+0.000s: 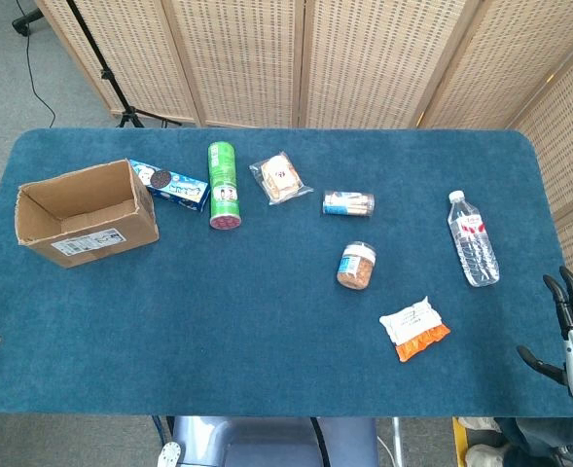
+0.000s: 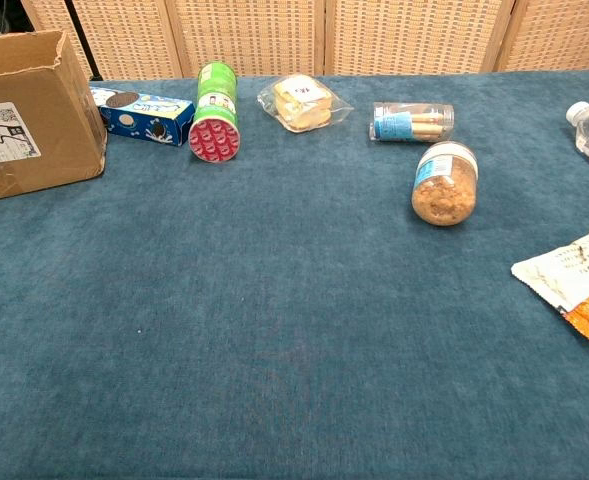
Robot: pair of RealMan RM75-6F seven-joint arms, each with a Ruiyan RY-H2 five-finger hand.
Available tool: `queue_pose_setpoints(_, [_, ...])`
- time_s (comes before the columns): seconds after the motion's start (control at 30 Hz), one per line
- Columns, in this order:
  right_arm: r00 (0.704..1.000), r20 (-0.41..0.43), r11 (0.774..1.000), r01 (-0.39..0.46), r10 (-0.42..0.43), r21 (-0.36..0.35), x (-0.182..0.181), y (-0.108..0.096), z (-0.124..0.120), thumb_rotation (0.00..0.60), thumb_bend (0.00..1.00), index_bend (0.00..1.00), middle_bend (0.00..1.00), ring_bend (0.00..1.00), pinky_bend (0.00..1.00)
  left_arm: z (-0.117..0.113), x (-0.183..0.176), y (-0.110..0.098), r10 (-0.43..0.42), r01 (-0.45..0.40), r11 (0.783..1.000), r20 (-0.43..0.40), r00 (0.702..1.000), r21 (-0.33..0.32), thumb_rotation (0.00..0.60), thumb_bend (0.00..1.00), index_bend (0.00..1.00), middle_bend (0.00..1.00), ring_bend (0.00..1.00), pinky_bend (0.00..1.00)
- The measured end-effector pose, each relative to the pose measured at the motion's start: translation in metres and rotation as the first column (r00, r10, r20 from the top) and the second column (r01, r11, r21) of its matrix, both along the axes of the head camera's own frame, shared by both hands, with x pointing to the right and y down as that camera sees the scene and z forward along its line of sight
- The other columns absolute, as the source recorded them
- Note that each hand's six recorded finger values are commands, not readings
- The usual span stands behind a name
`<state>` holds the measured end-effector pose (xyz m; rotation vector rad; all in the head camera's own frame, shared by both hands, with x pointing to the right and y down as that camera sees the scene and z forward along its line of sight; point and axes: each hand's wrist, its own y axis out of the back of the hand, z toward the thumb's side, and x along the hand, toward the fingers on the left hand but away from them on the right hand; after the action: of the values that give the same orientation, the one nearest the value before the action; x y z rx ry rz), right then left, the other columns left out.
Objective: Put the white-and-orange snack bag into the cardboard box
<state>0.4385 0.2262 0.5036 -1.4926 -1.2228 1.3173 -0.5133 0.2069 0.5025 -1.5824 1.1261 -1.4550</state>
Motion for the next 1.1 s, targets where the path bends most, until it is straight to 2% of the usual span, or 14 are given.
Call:
queue_pose_setpoints(0.23, [1.000,-0.008,1.000,0.002,-0.002,-0.009,0.000,0.001,0.001,0.600,0.00,0.00,0.00,0.00,0.00,0.002,0.000,0.000,-0.001,0.001,1.000,-0.002,1.000,-0.014,0.600,0.00,0.00,0.00,0.00,0.00])
queue_pose_setpoints(0.4, [1.000,0.009,0.999,0.025,-0.024,-0.041,-0.004,0.003,0.005,0.600,0.00,0.00,0.00,0.00,0.00,0.001,0.001,0.000,0.001,-0.001,1.000,-0.006,1.000,-0.017,0.600,0.00,0.00,0.00,0.00,0.00])
queue_pose_setpoints(0.53, [0.995,0.064,0.991,0.087,-0.081,-0.101,-0.014,0.004,0.014,0.600,0.00,0.00,0.00,0.00,0.00,0.003,0.003,0.000,0.010,-0.010,1.000,-0.005,1.000,-0.026,0.600,0.00,0.00,0.00,0.00,0.00])
queue_pose_setpoints(0.6, [0.987,0.096,0.980,0.139,-0.126,-0.144,-0.021,0.003,0.022,0.600,0.00,0.00,0.00,0.00,0.00,0.004,0.004,0.001,0.015,-0.015,0.999,-0.003,1.000,-0.031,0.600,0.00,0.00,0.00,0.00,0.00])
queue_pose_setpoints(0.73, [0.968,0.113,0.939,0.245,-0.223,-0.243,-0.031,0.001,0.045,0.600,0.00,0.00,0.00,0.00,0.00,0.005,0.005,0.001,0.013,-0.014,0.999,-0.004,1.000,-0.033,0.600,0.00,0.00,0.00,0.00,0.00])
queue_pose_setpoints(0.97, [0.916,0.094,0.823,0.391,-0.389,-0.412,-0.045,-0.008,0.088,0.600,0.00,0.00,0.00,0.00,0.00,0.009,0.004,0.000,0.002,-0.003,0.999,-0.002,1.000,-0.052,0.600,0.00,0.00,0.00,0.00,0.00])
queue_pose_setpoints(1.1, [0.888,0.062,0.772,0.429,-0.456,-0.468,-0.052,-0.015,0.112,0.600,0.00,0.00,0.00,0.00,0.00,0.013,0.003,-0.002,-0.001,0.001,0.998,0.001,1.000,-0.063,0.600,0.00,0.00,0.00,0.00,0.00])
